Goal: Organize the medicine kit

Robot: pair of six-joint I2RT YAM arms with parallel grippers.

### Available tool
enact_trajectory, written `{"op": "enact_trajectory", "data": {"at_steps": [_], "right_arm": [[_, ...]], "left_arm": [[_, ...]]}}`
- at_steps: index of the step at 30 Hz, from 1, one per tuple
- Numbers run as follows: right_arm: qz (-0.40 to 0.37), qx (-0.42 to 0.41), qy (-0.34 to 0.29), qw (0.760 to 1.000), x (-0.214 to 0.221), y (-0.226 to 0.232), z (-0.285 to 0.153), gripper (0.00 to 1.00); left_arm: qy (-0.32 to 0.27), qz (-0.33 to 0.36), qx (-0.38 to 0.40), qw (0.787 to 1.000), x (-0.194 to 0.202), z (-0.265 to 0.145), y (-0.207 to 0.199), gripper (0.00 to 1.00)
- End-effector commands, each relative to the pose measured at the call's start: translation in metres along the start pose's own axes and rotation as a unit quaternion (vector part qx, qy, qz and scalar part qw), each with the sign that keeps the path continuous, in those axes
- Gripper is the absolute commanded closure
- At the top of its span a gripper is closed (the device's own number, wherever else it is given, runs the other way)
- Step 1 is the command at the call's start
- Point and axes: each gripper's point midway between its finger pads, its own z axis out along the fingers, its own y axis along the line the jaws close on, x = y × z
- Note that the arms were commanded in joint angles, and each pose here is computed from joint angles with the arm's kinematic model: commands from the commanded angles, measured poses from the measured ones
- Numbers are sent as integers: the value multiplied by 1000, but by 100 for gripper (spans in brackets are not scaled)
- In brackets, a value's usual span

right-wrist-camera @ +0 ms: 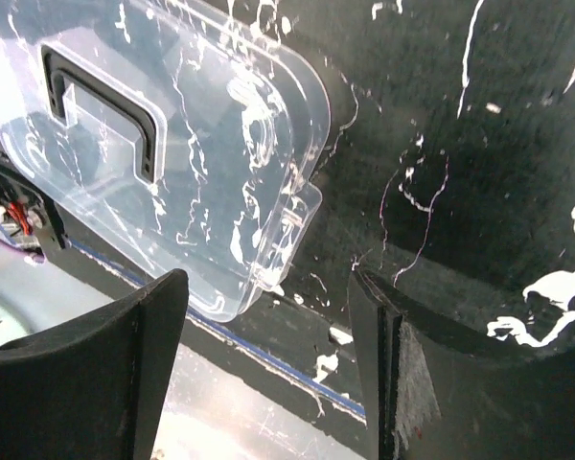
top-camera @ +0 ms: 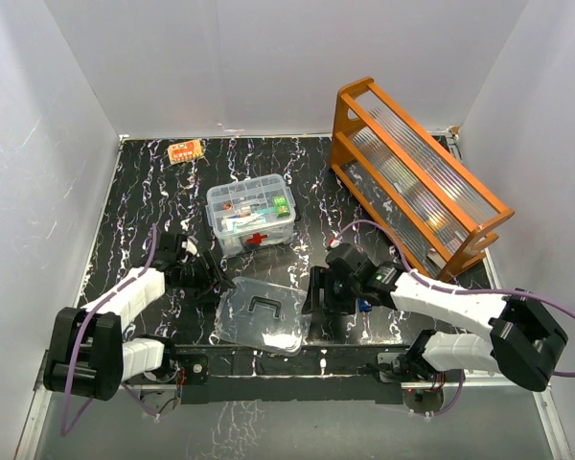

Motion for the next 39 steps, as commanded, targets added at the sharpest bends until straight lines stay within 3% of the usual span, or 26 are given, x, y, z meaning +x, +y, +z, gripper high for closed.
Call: {"op": "enact_trajectory", "data": {"at_steps": [1,11,22,29,39], "right_arm": [[19,-30,34,999,19,10,-5,33],[16,-63,66,996,35,16,11,29],[21,-29,73,997,40,-1,20,30],[-3,-39,61,997,30,6,29,36],[-41,-67,6,997,3,27,24,46]], "left_arm": [[13,-4,8,1000,11,-2,-2,42],[19,-13,12,1000,22,-3,-3,46],[43,-24,32,998,39,1,-6,52],[57,-19,43,997,47,3,-8,43],[62,-11,85,994,47,-7,-28,48]]}}
